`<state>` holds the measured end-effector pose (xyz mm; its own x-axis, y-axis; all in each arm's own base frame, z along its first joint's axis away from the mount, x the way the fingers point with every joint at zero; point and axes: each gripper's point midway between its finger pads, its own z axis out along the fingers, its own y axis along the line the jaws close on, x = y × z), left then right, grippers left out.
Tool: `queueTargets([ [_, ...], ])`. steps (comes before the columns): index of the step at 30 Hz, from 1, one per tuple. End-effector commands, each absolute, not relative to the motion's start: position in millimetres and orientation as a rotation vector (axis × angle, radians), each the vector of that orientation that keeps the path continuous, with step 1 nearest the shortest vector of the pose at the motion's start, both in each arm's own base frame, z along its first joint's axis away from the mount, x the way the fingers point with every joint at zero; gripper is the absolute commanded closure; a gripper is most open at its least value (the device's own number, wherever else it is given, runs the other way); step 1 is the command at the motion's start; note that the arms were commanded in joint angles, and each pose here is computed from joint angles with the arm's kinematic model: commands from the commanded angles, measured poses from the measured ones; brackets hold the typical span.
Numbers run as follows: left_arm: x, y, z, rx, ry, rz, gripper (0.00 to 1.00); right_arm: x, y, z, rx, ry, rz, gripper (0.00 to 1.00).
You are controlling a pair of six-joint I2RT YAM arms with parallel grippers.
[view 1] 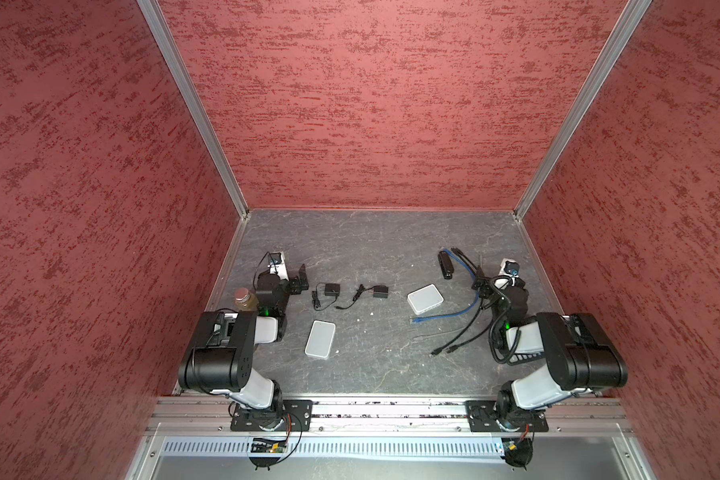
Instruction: Insert the plug into the switch port
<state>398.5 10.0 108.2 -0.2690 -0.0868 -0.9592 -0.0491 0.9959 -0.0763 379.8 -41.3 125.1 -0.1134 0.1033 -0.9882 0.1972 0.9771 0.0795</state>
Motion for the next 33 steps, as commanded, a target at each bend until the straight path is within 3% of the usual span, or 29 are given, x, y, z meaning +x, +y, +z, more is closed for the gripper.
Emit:
queueTargets([
  [1,401.6,11.1,113.6,-0.105,1.830,-0.042,0.00,381.4,-46.3,136.9,0.258,1.643,-0.084,0.01],
  [13,391.4,14.3,135.1,-0.119,1.808,-0.051,0.00,371.5,-45.9,163.1,0.248,1.620,-0.091,0.02],
  [22,380.0,9.7,155.2,-0.231,1.970,-0.118,0.00,378.7,-47.5,174.3,0.356,1.794,-0.059,0.01],
  [33,349.8,-76.5,160.4,-0.086,2.114,-0.188,0.00,365.3,-13.4,178.9,0.462,1.978,0.164,0.01],
])
